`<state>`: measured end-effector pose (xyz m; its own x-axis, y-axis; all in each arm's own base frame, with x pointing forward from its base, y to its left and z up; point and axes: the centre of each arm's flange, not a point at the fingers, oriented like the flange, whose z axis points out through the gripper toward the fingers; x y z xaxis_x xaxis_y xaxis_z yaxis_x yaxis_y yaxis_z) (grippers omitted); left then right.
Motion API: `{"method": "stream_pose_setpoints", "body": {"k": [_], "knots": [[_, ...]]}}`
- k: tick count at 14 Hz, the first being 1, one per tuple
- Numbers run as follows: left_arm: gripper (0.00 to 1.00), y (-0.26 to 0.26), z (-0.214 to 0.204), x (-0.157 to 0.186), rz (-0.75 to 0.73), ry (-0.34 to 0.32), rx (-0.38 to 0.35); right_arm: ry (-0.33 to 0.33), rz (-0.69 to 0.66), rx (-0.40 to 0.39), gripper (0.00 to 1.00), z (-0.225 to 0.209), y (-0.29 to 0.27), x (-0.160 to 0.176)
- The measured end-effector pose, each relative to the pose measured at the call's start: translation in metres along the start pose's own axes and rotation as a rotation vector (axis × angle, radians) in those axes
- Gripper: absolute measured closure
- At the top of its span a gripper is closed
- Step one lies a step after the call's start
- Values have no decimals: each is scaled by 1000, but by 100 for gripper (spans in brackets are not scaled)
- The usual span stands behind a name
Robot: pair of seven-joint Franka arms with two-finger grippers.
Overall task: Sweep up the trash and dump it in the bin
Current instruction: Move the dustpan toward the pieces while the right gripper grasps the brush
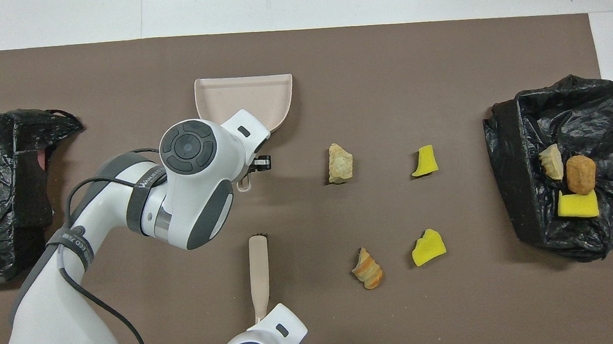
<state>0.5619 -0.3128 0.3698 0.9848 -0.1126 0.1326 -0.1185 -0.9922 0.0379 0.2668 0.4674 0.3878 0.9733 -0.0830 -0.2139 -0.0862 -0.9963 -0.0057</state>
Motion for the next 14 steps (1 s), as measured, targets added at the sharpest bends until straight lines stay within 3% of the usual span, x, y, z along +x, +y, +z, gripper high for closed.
{"method": "stream_pose_setpoints", "body": {"k": [3,7,14], "knots": [[69,-14,-16,9,65,23,5,50,54,-26,74,-30,66,-2],[69,-57,-49,17,209,6,30,73,133,-117,74,-31,144,0],[69,-127,-84,14,710,-104,33,-38,353,-234,74,-15,228,52]]}}
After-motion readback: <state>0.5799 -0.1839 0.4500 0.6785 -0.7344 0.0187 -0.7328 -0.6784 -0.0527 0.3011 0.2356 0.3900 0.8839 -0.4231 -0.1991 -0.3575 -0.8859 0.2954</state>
